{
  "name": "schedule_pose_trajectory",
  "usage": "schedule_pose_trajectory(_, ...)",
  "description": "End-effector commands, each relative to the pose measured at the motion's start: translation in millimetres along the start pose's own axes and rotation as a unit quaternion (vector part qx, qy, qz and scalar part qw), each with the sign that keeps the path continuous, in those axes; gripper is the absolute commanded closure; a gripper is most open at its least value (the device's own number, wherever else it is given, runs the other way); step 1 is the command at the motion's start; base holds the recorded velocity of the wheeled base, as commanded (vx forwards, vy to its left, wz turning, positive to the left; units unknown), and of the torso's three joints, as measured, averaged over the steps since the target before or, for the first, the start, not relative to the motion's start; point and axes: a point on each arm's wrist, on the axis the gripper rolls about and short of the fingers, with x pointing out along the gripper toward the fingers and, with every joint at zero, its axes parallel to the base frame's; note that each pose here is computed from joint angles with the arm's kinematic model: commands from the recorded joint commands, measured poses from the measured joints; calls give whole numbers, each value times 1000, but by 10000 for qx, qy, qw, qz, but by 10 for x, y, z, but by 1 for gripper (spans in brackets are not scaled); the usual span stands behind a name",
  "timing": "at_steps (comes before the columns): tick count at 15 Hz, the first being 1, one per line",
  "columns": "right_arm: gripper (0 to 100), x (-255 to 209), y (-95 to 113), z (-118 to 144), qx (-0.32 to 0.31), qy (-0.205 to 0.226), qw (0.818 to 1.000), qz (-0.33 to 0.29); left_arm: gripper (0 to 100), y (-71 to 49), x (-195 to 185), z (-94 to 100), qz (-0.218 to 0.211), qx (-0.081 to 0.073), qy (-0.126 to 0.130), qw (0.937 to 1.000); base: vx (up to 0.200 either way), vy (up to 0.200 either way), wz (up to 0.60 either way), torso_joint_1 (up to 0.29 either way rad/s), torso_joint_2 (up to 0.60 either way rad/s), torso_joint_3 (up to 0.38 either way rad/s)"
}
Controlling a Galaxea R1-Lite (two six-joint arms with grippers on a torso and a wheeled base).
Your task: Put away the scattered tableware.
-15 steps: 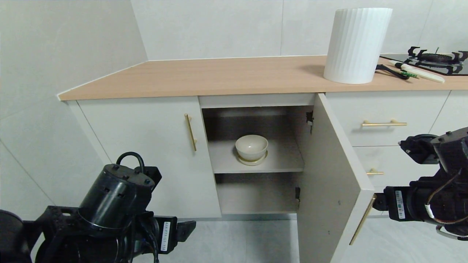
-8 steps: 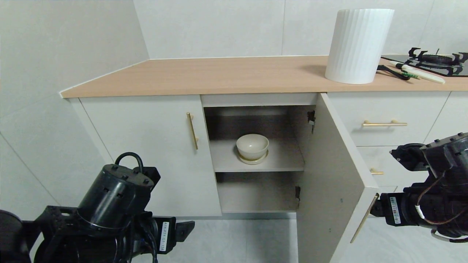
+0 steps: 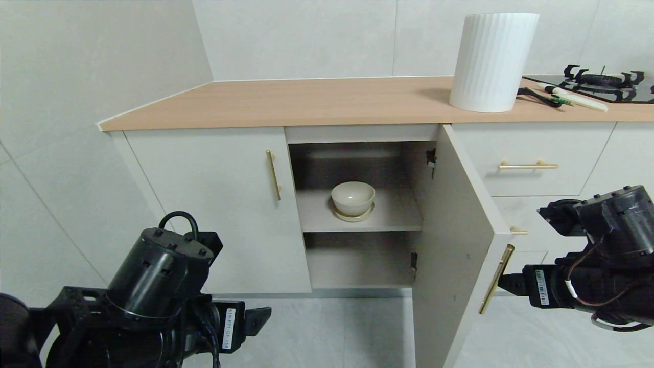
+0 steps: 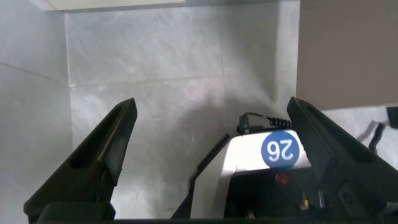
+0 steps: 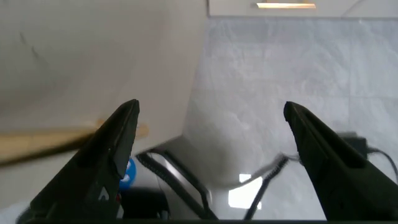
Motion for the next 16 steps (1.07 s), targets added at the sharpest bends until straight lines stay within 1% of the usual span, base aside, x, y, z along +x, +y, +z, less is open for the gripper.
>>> schedule_pose_trajectory(1,0,98,30,2,11,13,10000,-9,0,-2,-1,-1,-4,1,-1,10000,0,0,0,0,0,0)
schedule_pose_trajectory(5,0,161,87,13,55,-27,10000,73,0,0,-27,17,-33,-23,-59,10000,0,0,0,0,0,0)
schedule_pose_trajectory(8,0,223,290,69,-153,89,9981,595,0,3,-50,28,-60,-43,-111,9999,0,0,0,0,0,0)
schedule_pose_trajectory(10,0,339,390,161,-209,147,9967,770,0,1,-57,38,-73,-53,-136,9999,0,0,0,0,0,0)
schedule_pose_trajectory(11,0,385,433,221,-224,131,9961,841,0,9,-59,53,-64,-85,-165,9998,0,0,0,0,0,0)
schedule_pose_trajectory(13,0,559,558,358,-547,125,9933,1006,0,41,-104,109,-55,-188,-308,9993,0,0,0,0,0,0)
schedule_pose_trajectory(14,0,636,614,422,-624,104,9920,1091,0,53,-130,121,-69,-195,-361,9991,0,0,0,0,0,0)
schedule_pose_trajectory(16,0,763,699,519,-644,58,9915,1130,0,68,-150,128,-59,-155,-399,9991,0,0,0,0,0,0)
